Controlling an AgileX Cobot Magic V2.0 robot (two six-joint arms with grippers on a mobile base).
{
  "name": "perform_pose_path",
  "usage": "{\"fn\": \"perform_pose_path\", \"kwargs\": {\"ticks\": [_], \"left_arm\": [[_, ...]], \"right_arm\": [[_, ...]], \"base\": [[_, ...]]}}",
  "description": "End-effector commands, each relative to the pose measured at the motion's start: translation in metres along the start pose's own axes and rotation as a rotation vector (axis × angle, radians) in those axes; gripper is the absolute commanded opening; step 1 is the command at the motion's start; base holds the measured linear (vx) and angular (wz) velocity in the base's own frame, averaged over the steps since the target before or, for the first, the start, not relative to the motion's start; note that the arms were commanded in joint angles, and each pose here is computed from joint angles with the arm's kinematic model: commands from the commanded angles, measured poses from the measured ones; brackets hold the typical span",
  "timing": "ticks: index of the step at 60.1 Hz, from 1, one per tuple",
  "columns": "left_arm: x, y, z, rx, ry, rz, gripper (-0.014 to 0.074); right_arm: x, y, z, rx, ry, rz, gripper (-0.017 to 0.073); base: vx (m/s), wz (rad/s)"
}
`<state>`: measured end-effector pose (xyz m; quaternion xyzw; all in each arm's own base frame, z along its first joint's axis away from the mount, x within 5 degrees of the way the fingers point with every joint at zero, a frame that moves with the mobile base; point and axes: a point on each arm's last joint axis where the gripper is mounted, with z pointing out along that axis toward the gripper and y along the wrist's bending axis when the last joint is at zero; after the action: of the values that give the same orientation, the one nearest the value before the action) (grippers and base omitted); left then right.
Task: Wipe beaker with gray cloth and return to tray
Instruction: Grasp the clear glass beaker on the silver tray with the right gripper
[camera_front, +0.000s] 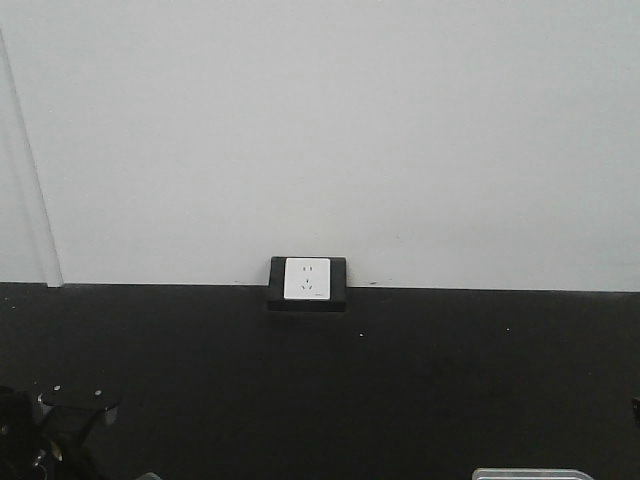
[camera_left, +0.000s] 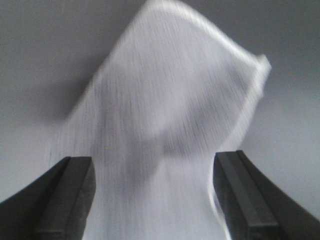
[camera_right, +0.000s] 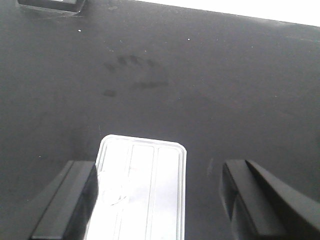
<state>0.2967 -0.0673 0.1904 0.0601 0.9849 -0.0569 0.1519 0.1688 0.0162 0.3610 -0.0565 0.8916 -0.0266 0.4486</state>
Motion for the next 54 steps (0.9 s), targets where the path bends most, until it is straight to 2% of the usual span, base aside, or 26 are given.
{"fn": "perform_pose_path", "kwargs": {"ticks": [1,7,17,24,25,27,30,35,43,46,48,54], "left_arm": [[-0.013,-0.003,-0.006,0.010,-0.088,0.001,0.0580],[-0.013,-0.003,0.003,0.007,-0.060,-0.001,0.0550],[-0.009,0.000,0.020,-0.008,0.014,0.009,0.0407],[-0.009,0.001,0.019,-0.021,0.015,0.029,0.0197],[-0.009,0.001,0.019,-0.021,0.015,0.029,0.0197],[-0.010,0.001,0.014,-0.032,0.009,0.047,0.0092],[-0.013,0.001,0.006,-0.036,-0.002,0.055,-0.0009],[-0.019,-0.001,-0.012,-0.032,-0.033,0.058,-0.0008],[-0.029,-0.007,-0.073,-0.017,-0.154,0.065,-0.0005],[-0.027,-0.009,-0.102,-0.012,-0.213,0.070,-0.0005],[-0.025,-0.009,-0.107,-0.011,-0.213,0.071,-0.0005],[-0.018,-0.012,-0.155,-0.002,-0.321,0.079,-0.0003]], "right_arm": [[-0.016,-0.003,-0.009,0.017,-0.115,-0.011,0.0551],[-0.016,-0.003,-0.009,0.018,-0.117,-0.013,0.0551],[-0.017,-0.004,-0.009,0.026,-0.123,-0.022,0.0551],[-0.017,-0.004,-0.009,0.028,-0.123,-0.024,0.0551],[-0.016,-0.004,-0.009,0.028,-0.121,-0.024,0.0551],[-0.016,-0.004,-0.010,0.028,-0.120,-0.024,0.0551],[-0.015,-0.004,-0.010,0.029,-0.110,-0.017,0.0551],[-0.013,-0.005,-0.009,0.034,-0.089,0.008,0.0551],[-0.009,-0.009,-0.008,0.078,-0.040,0.029,0.0551],[-0.007,-0.011,-0.007,0.101,-0.012,0.051,0.0551],[-0.005,-0.012,-0.006,0.118,0.015,0.061,0.0551],[0.001,-0.014,0.006,0.154,0.125,0.067,0.0547]], "base": [[0.00,0.00],[0.00,0.00],[0.00,0.00],[0.00,0.00],[0.00,0.00],[0.00,0.00],[0.00,0.00],[0.00,0.00],[0.00,0.00],[0.00,0.00],[0.00,0.00],[0.00,0.00]]}}
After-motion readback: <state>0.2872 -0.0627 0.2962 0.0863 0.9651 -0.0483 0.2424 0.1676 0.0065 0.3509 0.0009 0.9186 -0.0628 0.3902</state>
